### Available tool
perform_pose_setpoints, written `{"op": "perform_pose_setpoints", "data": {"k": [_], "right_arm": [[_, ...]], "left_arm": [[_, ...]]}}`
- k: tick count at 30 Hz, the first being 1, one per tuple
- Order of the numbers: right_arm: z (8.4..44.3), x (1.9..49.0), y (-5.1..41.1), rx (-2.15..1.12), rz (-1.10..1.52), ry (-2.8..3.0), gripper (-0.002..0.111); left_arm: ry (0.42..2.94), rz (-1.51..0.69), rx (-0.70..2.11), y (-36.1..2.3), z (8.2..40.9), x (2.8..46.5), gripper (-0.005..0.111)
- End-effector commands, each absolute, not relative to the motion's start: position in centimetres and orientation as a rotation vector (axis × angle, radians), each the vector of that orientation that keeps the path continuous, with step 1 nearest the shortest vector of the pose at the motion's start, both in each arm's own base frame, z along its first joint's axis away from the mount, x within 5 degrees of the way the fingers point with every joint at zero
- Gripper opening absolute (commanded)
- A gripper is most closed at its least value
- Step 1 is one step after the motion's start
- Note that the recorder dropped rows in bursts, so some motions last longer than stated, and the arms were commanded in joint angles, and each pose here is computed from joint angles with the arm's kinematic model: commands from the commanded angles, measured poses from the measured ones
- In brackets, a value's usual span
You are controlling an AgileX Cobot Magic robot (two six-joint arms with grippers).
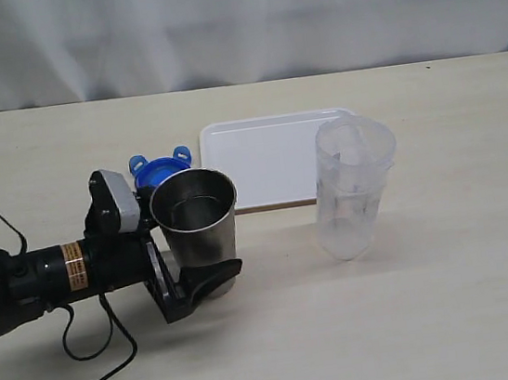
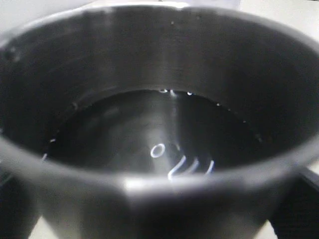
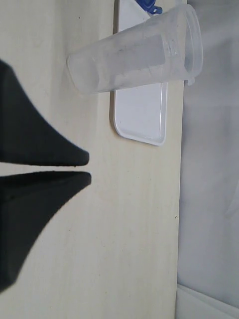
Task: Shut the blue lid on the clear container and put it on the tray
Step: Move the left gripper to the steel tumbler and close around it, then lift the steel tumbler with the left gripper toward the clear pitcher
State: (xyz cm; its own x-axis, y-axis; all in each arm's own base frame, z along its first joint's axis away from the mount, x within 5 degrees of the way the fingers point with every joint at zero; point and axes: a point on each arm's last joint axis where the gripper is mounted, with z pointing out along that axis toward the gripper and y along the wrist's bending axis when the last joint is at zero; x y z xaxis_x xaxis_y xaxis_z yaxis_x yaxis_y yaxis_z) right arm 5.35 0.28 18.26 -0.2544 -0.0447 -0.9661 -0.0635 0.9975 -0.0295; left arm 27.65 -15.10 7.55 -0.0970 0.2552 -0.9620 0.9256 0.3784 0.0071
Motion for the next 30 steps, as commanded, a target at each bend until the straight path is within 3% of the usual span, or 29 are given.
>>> {"op": "perform_pose_setpoints", "data": {"k": [1,30], "right_arm": [[18.2,5.34,0.26,-0.07,0.019,1.828,0.004],[18.2,5.34,0.26,-0.07,0.019,1.828,0.004]], "left_arm": [[1.601,-0.792,1.105,-16.08,7.41,28.0,0.105],[1.527,-0.826,1.061,-16.4,8.18,28.1,0.105]]}}
